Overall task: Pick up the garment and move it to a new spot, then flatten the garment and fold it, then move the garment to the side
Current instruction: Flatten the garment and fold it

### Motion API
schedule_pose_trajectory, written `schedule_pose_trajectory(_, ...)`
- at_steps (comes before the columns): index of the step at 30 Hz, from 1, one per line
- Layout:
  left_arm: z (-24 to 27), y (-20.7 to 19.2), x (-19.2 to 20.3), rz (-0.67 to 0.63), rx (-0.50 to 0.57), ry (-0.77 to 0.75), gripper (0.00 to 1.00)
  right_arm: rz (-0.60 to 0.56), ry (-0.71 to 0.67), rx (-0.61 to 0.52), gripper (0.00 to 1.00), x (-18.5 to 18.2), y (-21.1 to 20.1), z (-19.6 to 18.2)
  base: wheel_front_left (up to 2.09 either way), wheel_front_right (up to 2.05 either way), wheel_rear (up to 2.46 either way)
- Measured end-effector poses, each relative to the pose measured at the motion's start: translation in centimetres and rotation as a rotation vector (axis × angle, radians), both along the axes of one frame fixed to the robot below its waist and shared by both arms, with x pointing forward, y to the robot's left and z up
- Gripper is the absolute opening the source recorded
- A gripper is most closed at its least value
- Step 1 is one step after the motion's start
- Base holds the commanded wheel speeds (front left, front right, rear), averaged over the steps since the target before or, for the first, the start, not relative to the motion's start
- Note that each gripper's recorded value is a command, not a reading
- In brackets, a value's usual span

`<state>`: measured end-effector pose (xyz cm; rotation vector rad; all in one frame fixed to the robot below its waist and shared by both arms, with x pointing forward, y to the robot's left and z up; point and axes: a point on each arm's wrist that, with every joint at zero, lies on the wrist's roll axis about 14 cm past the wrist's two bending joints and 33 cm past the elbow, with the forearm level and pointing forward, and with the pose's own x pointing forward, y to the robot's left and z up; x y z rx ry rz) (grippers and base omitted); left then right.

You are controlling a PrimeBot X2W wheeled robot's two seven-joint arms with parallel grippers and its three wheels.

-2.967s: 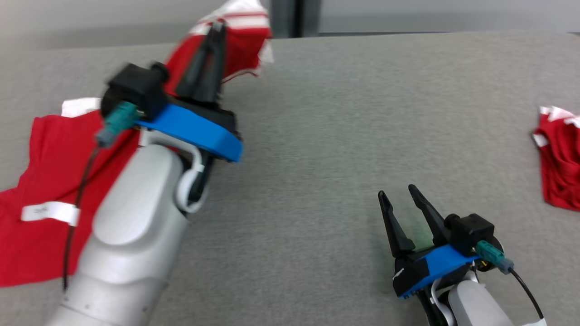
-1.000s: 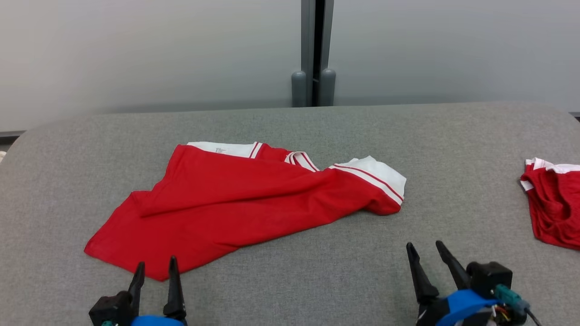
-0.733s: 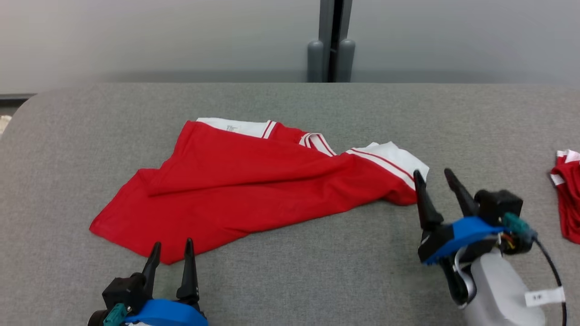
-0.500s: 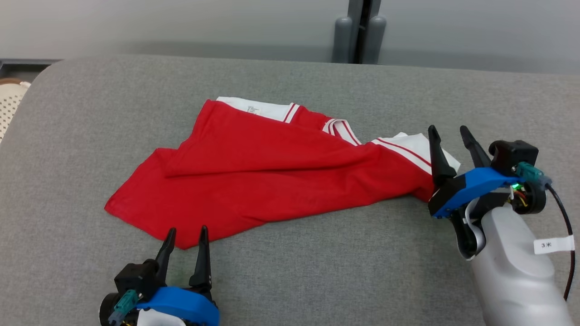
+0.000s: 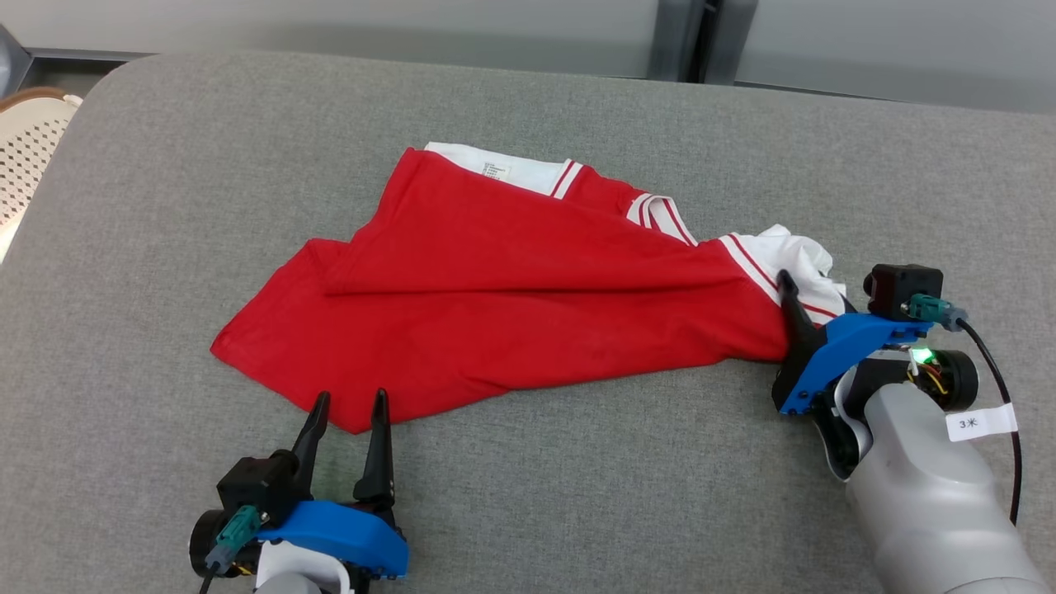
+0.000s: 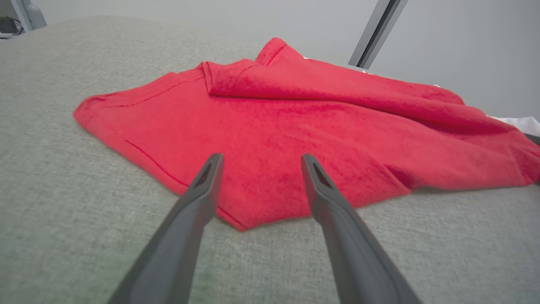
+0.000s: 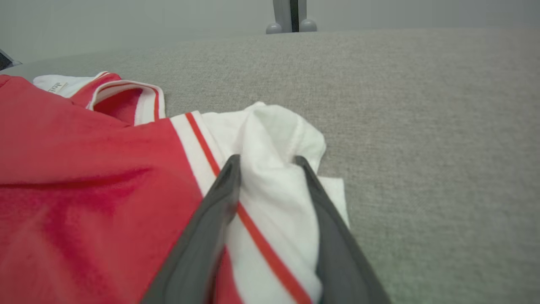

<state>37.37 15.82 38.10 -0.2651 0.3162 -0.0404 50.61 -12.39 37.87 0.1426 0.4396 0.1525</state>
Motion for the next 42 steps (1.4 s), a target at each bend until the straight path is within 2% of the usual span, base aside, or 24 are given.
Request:
schedule_pose_trajectory(4, 0.2, 0.2, 0.0, 0.005, 0.005, -0.005, 1.0, 0.001, -0.042, -0.01, 0.0, 0.5, -0.2, 0.9, 0.0, 0.0, 0.0)
schedule_pose_trajectory(8, 0.7, 0.6, -0.3, 0.019, 0.003, -0.017, 1.0, 0.006, -0.151, -0.029, 0.0, 2.5, -0.5, 4.0, 0.0, 0.0, 0.0)
schedule_pose_trajectory(12, 1.3, 0.8, -0.9, 0.028, -0.003, -0.032, 1.0, 0.012, -0.425, -0.067, 0.0, 6.3, -1.1, 12.8, 0.0, 0.0, 0.0)
schedule_pose_trajectory(14, 1.5, 1.0, -1.3, 0.036, -0.002, -0.033, 1.0, 0.028, -0.563, -0.089, 0.0, 7.1, -0.7, 17.5, 0.0, 0.0, 0.0)
schedule_pose_trajectory(17, 1.2, 1.2, -2.3, 0.044, -0.003, -0.023, 1.0, 0.086, -0.725, -0.119, 0.0, 6.7, 1.1, 22.9, 0.0, 0.0, 0.0)
schedule_pose_trajectory(20, 1.0, 1.1, -2.9, 0.047, -0.005, -0.014, 1.0, 0.174, -0.837, -0.148, 0.0, 5.0, 3.6, 25.9, 0.0, 0.0, 0.0)
schedule_pose_trajectory(23, 0.9, 0.8, -3.2, 0.044, -0.015, -0.009, 1.0, 0.27, -0.811, -0.179, 0.0, 2.1, 5.4, 23.4, 0.0, 0.0, 0.0)
schedule_pose_trajectory(26, 1.0, 0.2, -3.2, 0.029, -0.024, -0.011, 1.0, 0.343, -0.692, -0.191, 0.0, -1.7, 6.0, 18.0, 0.0, 0.0, 0.0)
schedule_pose_trajectory(27, 1.0, -0.1, -3.2, 0.022, -0.026, -0.012, 1.0, 0.357, -0.634, -0.193, 0.09, -3.1, 5.8, 15.7, 0.0, 0.0, 0.0)
schedule_pose_trajectory(28, 1.0, -0.4, -3.3, 0.011, -0.028, -0.012, 1.0, 0.364, -0.569, -0.195, 0.26, -4.6, 5.3, 13.4, 0.0, 0.0, 0.0)
schedule_pose_trajectory(29, 1.0, -0.7, -3.2, 0.002, -0.029, -0.014, 1.0, 0.36, -0.5, -0.193, 0.47, -6.2, 4.7, 11.0, 0.0, 0.0, 0.0)
schedule_pose_trajectory(30, 1.2, -1.0, -3.1, -0.007, -0.03, -0.019, 1.0, 0.351, -0.429, -0.191, 0.47, -7.7, 3.9, 8.7, 0.0, 0.0, 0.0)
schedule_pose_trajectory(31, 1.3, -1.3, -3.0, -0.016, -0.031, -0.024, 1.0, 0.342, -0.362, -0.191, 1.0, -9.3, 3.1, 6.6, 0.0, 0.0, 0.0)
schedule_pose_trajectory(33, 1.5, -1.7, -2.8, -0.032, -0.032, -0.032, 1.0, 0.328, -0.242, -0.184, 1.0, -12.4, 2.0, 3.1, 0.0, 0.0, 0.0)
schedule_pose_trajectory(36, 1.7, -2.4, -2.6, -0.053, -0.03, -0.039, 1.0, 0.302, -0.147, -0.166, 1.0, -15.3, 1.1, 0.6, 0.0, 0.0, 0.0)
schedule_pose_trajectory(39, 1.9, -2.7, -2.5, -0.065, -0.029, -0.044, 1.0, 0.245, -0.109, -0.138, 1.0, -16.5, -0.1, -0.2, 0.0, 0.0, 0.0)
schedule_pose_trajectory(42, 1.9, -2.9, -2.5, -0.071, -0.03, -0.046, 1.0, 0.174, -0.134, -0.115, 1.0, -15.8, -1.3, 0.8, 0.0, 0.0, 0.0)
